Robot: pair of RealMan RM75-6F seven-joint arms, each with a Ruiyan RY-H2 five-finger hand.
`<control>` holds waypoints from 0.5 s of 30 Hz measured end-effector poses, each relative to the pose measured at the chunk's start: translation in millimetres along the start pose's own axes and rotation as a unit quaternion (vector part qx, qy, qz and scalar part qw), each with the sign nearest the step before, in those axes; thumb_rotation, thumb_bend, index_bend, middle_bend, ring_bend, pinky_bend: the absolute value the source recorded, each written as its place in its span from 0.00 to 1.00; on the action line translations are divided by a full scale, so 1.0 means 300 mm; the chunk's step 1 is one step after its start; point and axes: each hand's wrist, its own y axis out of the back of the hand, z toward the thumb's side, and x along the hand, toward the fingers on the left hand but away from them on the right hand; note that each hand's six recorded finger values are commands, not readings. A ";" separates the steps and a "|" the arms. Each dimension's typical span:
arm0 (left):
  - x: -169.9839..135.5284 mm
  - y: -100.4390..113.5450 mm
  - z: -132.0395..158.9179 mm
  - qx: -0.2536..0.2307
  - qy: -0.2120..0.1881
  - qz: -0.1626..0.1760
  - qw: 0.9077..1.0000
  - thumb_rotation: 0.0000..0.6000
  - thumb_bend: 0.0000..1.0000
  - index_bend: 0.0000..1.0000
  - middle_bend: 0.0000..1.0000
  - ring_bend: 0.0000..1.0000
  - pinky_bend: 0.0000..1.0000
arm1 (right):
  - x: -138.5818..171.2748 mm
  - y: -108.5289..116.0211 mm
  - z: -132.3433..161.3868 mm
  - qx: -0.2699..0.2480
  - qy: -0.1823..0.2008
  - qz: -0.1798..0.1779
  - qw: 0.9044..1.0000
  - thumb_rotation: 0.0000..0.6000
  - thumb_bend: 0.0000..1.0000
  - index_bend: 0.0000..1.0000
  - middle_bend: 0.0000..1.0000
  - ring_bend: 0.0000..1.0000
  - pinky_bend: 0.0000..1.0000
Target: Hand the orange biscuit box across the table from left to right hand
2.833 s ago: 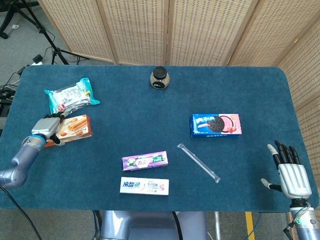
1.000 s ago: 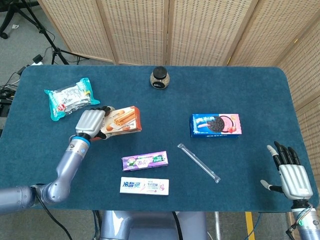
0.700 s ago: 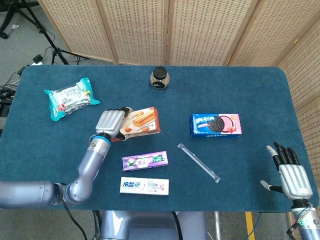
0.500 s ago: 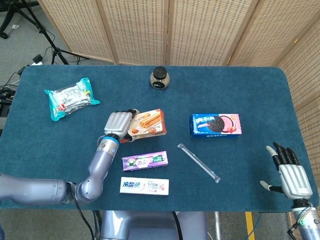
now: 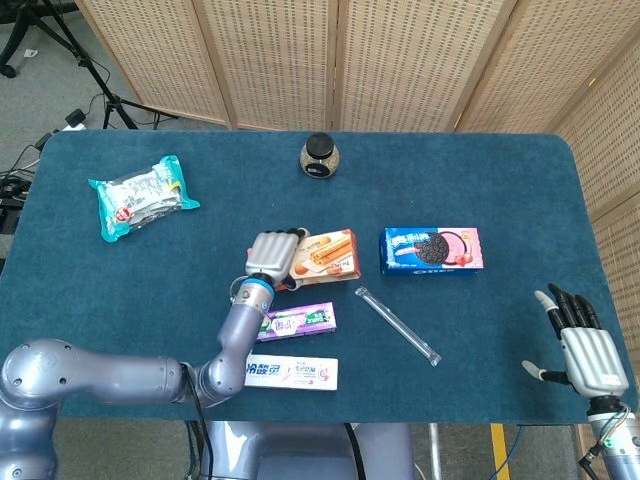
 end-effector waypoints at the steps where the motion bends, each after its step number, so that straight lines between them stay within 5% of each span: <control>1: 0.003 -0.007 0.010 -0.002 -0.003 0.000 1.000 1.00 0.49 0.62 0.28 0.35 0.30 | -0.001 -0.001 0.000 0.000 0.000 0.001 1.000 1.00 0.09 0.04 0.00 0.00 0.00; 4: 0.009 -0.026 0.041 -0.005 -0.012 -0.001 1.000 1.00 0.46 0.60 0.23 0.31 0.30 | -0.002 -0.003 -0.003 0.001 -0.001 0.002 1.000 1.00 0.09 0.05 0.00 0.00 0.00; 8: 0.009 -0.055 0.065 -0.002 -0.022 -0.007 1.000 1.00 0.34 0.33 0.01 0.04 0.06 | -0.003 -0.001 -0.001 0.000 -0.001 0.000 1.000 1.00 0.09 0.04 0.00 0.00 0.00; 15: 0.004 -0.068 0.077 0.015 -0.035 -0.002 0.999 1.00 0.26 0.17 0.00 0.00 0.00 | -0.001 0.002 0.004 -0.001 0.003 -0.005 1.000 1.00 0.10 0.04 0.00 0.00 0.00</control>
